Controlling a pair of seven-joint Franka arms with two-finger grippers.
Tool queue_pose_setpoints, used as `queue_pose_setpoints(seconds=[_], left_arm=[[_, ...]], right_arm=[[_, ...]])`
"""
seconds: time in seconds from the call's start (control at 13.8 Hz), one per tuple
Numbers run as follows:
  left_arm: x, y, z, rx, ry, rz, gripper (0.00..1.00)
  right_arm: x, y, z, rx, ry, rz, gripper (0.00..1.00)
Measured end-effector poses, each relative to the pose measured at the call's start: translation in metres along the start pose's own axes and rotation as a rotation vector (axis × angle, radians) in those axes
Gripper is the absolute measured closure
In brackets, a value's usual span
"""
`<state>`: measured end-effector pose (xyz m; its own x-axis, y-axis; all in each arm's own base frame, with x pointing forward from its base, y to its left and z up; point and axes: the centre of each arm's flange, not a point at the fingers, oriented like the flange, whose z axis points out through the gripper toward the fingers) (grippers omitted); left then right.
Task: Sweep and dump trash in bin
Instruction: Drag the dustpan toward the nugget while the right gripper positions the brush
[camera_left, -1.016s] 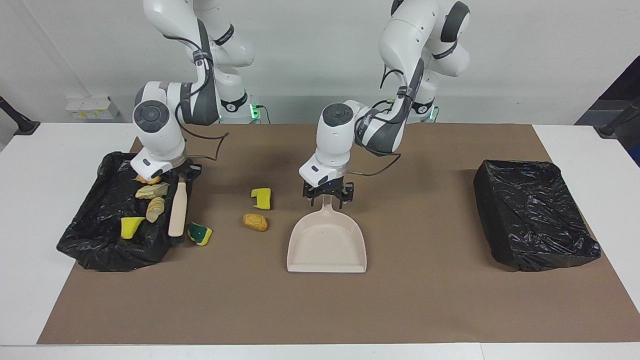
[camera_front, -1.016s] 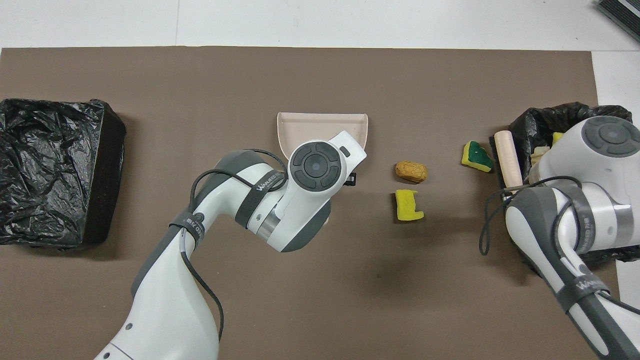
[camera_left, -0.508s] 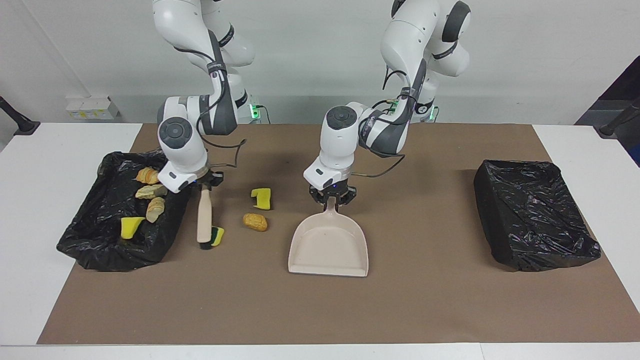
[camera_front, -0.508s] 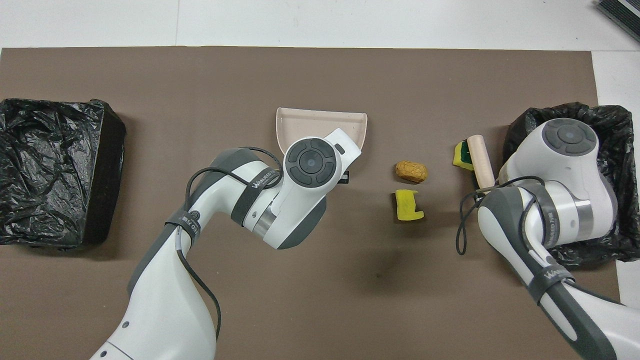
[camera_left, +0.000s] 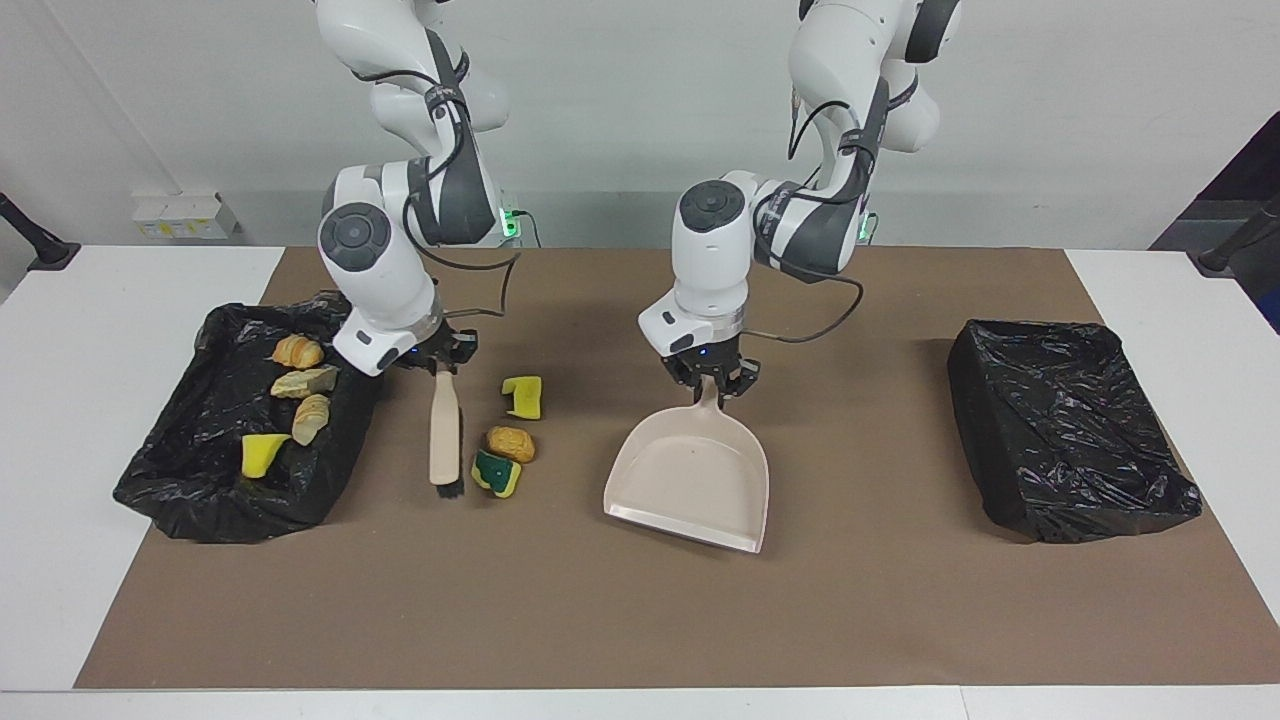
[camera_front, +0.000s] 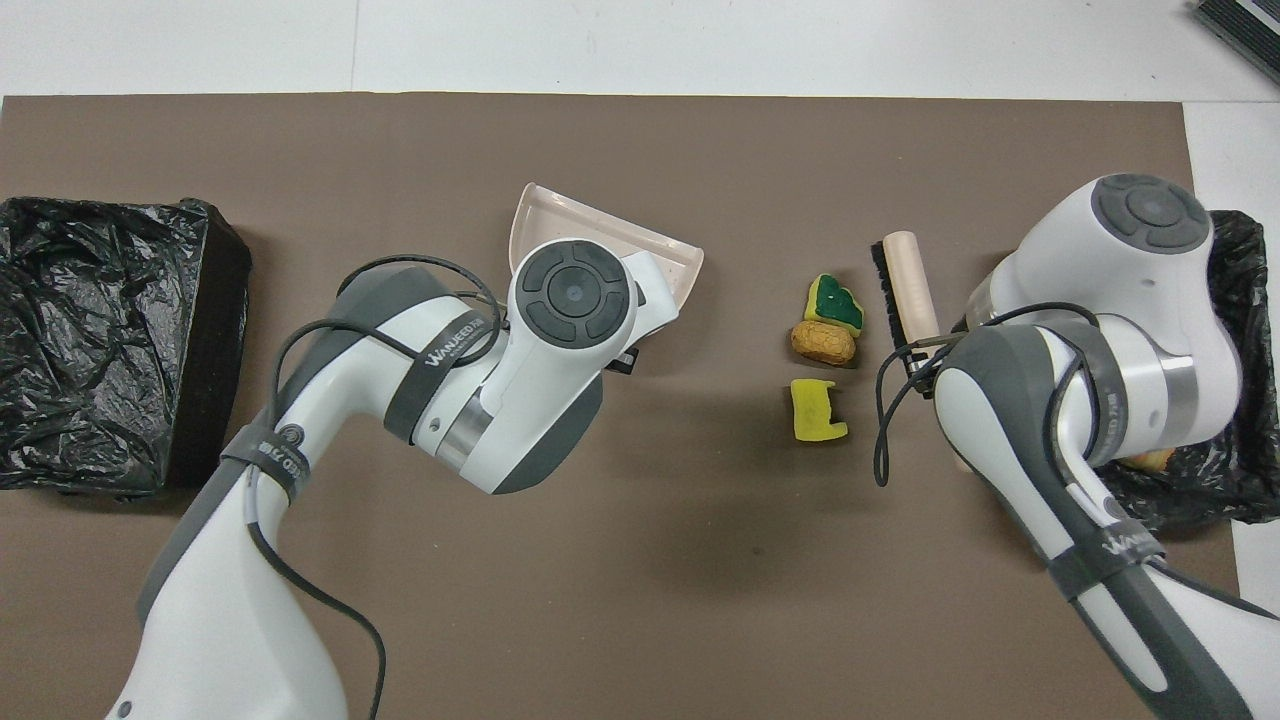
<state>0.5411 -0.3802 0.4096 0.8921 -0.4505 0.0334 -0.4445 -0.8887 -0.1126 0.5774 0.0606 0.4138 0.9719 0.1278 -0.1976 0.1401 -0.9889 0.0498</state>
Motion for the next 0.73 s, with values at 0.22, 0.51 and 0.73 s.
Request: queue_pose_setpoints(seconds=[0.22, 0.51, 0.73], left_arm=[[-0.007, -0.033, 0.003, 0.012, -0.030, 0.165, 0.67], [-0.005, -0.082, 0.011, 0.039, -0.048, 0.365, 0.67], [-0.006, -0.111, 0.016, 0.033, -0.061, 0.552, 0.67]], right_arm=[[0.002, 0.028, 0.005, -0.071, 0.010, -0.042, 0.74], [0.000, 0.034, 0.053, -0.067, 0.017, -0.054, 0.74], [-0.007, 0.018, 0.080, -0.065, 0.001, -0.043, 0.74]])
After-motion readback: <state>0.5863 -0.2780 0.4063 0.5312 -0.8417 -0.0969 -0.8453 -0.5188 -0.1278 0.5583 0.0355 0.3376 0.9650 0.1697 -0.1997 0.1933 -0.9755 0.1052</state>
